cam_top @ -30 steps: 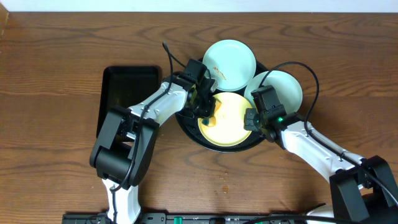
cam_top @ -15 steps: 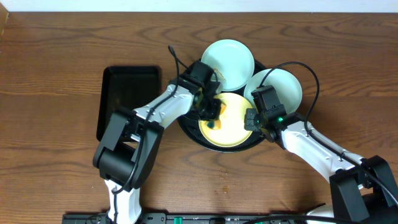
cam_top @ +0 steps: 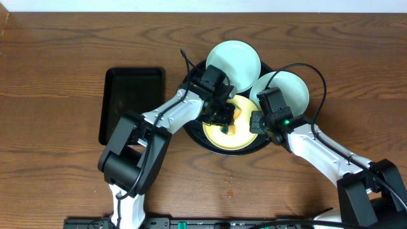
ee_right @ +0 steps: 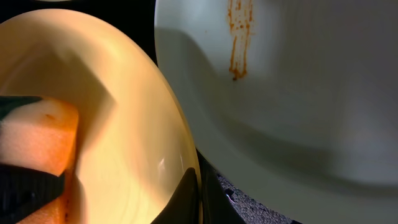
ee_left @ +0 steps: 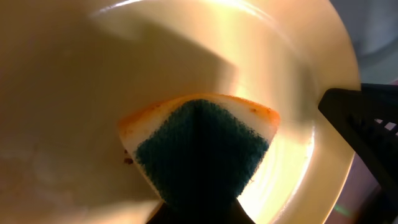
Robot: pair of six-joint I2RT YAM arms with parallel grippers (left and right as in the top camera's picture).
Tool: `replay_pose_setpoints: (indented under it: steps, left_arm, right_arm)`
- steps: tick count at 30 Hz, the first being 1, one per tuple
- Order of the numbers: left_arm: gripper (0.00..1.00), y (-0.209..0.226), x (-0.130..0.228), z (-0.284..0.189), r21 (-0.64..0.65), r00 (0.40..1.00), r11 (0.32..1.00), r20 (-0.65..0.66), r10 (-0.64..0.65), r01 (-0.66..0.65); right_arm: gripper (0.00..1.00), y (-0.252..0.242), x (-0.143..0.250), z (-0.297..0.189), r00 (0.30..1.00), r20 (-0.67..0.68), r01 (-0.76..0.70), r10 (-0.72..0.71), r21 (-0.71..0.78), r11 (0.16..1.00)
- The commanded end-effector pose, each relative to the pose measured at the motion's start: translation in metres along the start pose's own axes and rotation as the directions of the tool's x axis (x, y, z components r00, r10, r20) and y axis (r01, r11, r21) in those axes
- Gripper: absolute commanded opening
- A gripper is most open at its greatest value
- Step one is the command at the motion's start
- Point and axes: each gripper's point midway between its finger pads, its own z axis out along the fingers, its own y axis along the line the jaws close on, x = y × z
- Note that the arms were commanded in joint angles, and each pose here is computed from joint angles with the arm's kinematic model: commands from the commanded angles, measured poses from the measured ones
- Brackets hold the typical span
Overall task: Clean dirty plates on tray and stack at the side
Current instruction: 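Move sponge back over black tray with left gripper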
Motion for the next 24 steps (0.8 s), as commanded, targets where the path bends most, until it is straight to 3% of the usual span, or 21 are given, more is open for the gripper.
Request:
replay_pose_setpoints:
  steps: [1,8,13,20,24]
  left_arm:
    - [0.08,-0.004,-0.015,-0.027,0.032,0.998,0.999,0.066,-0.014,0.012]
    - [0.08,-0.009,-0.051,-0.12,0.044,0.954,0.999,0.299,0.0,-0.013]
    - [0.08,0.014,-0.054,-0.187,0.014,0.907,0.998,0.416,-0.059,0.058]
    - [0.08,0.097,-0.013,-0.215,-0.154,0.882,0.926,0.393,-0.262,0.344]
    - [0.07,0.114,0.008,-0.211,-0.182,0.887,0.906,0.348,-0.303,0.381]
  right_arm:
    - [0.02,-0.001,-0.003,0.001,1.0,0.004,0.007,-0.007,0.003,1.0]
    - [0.04,-0.001,-0.003,0.001,1.0,0.003,0.007,-0.007,0.004,1.0]
    - [0.04,-0.001,-0.003,0.001,1.0,0.004,0.007,-0.007,0.004,1.0]
    - [0.06,-0.001,-0.002,0.001,1.0,0.003,0.007,-0.007,0.004,1.0]
    - [0.02,-0.001,-0.002,0.001,1.0,0.001,0.007,-0.007,0.005,1.0]
